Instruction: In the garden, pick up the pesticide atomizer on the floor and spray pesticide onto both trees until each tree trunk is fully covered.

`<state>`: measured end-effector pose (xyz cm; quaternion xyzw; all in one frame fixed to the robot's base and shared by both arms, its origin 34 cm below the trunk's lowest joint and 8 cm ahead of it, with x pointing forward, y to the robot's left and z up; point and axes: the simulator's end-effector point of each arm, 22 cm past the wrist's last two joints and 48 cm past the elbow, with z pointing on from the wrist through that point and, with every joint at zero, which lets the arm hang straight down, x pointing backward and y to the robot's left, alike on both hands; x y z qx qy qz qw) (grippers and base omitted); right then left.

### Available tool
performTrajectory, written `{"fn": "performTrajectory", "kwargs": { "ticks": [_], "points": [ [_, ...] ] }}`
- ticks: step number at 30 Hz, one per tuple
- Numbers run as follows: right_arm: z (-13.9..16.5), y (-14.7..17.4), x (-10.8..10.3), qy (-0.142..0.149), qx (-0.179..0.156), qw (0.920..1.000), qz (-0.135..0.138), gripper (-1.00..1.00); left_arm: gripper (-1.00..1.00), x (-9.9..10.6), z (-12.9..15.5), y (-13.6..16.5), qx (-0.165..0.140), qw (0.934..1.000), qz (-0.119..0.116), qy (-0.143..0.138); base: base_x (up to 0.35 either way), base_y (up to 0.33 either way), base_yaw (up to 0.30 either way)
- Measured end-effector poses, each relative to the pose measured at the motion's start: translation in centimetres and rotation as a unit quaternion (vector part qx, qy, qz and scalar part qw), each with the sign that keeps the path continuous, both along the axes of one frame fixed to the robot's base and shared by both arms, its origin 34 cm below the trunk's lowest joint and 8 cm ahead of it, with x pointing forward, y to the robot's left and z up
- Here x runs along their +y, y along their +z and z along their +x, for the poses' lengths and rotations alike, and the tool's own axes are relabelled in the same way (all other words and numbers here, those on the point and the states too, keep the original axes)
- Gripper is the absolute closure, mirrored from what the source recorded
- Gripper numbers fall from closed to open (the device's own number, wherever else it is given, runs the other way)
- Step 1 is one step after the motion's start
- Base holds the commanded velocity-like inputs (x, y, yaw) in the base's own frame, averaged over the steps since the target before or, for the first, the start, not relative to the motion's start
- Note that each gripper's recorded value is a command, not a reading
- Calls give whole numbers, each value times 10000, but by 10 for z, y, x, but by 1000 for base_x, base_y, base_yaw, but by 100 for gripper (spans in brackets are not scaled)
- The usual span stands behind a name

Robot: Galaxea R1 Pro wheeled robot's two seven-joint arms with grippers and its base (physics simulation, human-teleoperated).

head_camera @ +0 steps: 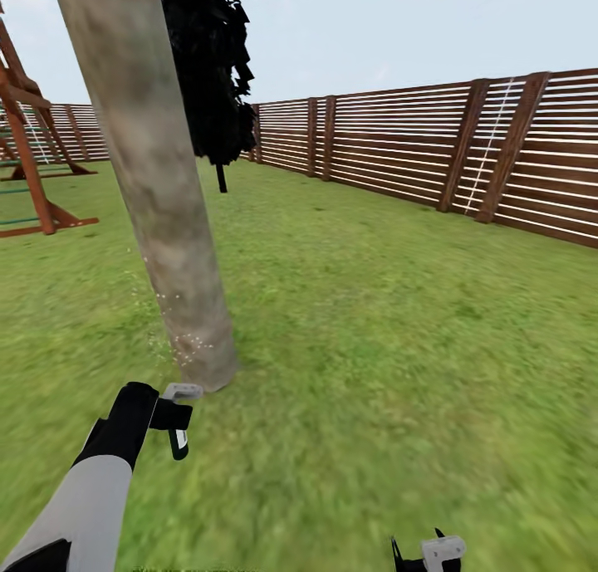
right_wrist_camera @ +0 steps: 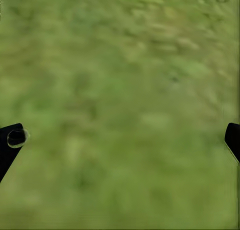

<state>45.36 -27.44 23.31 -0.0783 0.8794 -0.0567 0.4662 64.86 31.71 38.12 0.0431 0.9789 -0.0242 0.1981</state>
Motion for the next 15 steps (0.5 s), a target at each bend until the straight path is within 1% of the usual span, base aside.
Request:
{"fn": "performTrajectory", "kwargs": {
  "ticks": [8, 11, 13, 15],
  "points": [
    [0, 0, 0, 4, 1, 10000, 3, -100, 100, 1, 0, 0, 0, 10000, 7, 4, 0, -272, 275],
    [0, 0, 0, 4, 1, 10000, 3, -100, 100, 1, 0, 0, 1, 10000, 7, 4, 52, -270, 277],
    [0, 0, 0, 1, 0, 10000, 1, -100, 100, 1, -1, 0, 9, 10000, 2, 4, 52, -136, 185],
    [0, 0, 0, -1, 0, 10000, -1, -100, 100, 2, -1, -1, -7, 10000, -31, 44, 11, -28, 41]
  ]
}}
